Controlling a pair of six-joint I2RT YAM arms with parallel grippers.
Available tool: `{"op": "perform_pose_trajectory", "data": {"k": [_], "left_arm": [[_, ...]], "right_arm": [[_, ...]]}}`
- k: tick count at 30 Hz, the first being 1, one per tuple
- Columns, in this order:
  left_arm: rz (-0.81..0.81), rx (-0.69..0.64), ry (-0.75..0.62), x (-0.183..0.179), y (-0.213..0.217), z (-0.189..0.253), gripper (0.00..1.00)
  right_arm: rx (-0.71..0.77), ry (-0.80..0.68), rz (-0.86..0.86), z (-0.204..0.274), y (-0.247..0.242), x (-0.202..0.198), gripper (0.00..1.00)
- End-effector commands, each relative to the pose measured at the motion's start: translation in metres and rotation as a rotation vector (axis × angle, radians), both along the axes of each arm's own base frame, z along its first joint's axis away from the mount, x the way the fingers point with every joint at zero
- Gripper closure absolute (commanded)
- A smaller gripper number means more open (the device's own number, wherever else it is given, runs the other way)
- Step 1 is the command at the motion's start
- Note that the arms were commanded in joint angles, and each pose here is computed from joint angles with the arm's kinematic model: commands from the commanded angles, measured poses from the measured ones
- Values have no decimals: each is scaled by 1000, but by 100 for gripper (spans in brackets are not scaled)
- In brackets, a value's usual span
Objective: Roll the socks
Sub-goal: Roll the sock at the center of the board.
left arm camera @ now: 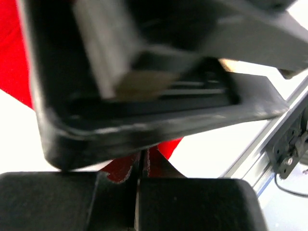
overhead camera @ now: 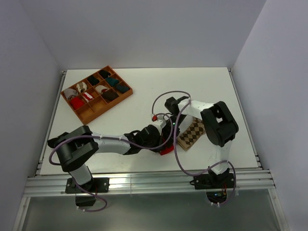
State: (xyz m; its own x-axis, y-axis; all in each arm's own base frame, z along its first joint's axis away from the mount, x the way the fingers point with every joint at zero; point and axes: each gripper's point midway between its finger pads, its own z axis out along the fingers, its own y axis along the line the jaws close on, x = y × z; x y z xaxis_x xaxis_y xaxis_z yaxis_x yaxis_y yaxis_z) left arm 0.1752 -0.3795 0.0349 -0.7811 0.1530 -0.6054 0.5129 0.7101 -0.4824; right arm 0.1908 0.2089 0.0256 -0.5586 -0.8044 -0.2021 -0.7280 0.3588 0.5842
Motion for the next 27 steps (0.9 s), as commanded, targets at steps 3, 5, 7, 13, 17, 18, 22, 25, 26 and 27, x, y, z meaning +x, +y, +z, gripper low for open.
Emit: {"op": "perform_pose_trajectory", "data": {"k": [3, 5, 7, 13, 17, 18, 22, 25, 26, 27], "left_arm": [[45, 182, 132, -16, 29, -42, 100], [60, 190, 150, -16, 29, -42, 100], [74, 192, 162, -13, 26, -42, 100], [112, 225, 257, -13, 36, -56, 100], [139, 223, 337, -12, 43, -63, 100], [149, 220, 362, -10, 47, -65, 100], [172, 235, 422, -7, 59, -69, 100], [172, 257, 471, -8, 70, -75, 100], [162, 258, 480, -8, 72, -76, 100], [157, 251, 508, -9, 74, -76, 100]], "right_arm": [[19, -238, -49, 10, -4, 42, 43], [19, -246, -68, 14, -7, 44, 42], [17, -260, -86, 17, -9, 46, 41], [37, -300, -134, 29, -18, 53, 40], [77, -336, -170, 42, -24, 57, 40], [82, -349, -184, 45, -27, 61, 40], [91, -405, -201, 52, -36, 65, 40], [118, -459, -181, 60, -38, 61, 39], [134, -486, -172, 66, -38, 60, 38], [139, -495, -163, 64, -39, 57, 38]]}}
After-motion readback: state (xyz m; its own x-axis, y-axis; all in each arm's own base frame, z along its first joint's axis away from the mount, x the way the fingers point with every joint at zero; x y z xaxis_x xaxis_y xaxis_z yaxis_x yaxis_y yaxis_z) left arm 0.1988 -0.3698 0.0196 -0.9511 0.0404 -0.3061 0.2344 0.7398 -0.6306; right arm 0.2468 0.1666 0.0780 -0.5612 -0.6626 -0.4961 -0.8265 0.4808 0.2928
